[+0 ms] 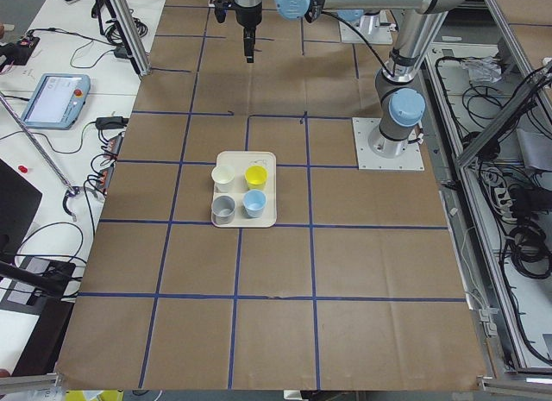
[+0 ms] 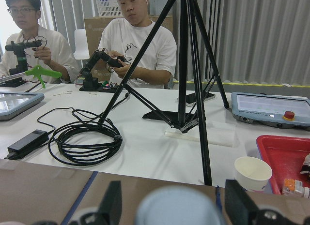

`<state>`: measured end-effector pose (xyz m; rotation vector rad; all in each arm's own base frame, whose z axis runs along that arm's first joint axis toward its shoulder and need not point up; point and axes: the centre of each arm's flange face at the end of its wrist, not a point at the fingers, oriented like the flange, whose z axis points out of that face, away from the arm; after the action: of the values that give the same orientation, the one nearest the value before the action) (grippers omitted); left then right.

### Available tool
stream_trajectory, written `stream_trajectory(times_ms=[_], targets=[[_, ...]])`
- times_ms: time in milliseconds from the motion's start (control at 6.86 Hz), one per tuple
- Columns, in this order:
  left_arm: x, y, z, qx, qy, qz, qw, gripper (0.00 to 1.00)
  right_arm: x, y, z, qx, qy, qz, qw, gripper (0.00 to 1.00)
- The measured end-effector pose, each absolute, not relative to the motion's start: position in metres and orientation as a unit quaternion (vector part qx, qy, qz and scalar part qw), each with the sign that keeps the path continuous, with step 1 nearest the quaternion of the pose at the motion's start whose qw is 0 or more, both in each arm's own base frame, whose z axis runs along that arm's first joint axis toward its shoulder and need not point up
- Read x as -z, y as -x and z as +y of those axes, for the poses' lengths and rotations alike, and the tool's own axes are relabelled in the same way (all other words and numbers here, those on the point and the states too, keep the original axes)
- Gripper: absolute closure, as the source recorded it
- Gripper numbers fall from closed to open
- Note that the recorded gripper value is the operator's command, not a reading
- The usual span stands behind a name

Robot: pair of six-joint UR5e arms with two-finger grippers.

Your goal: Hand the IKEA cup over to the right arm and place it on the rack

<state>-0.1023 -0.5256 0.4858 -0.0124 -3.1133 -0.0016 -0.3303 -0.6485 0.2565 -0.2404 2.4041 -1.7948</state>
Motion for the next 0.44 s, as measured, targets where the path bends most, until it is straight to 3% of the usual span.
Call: stream_trajectory(times_ms=[438], targets=[[-0.4851,0.1026,-0.5248,0.001,0.004,-1.0,0.014,0.0,-0.2603,0.3312,-0.6481,0.595,0.078,0.797,0.064,0.0]])
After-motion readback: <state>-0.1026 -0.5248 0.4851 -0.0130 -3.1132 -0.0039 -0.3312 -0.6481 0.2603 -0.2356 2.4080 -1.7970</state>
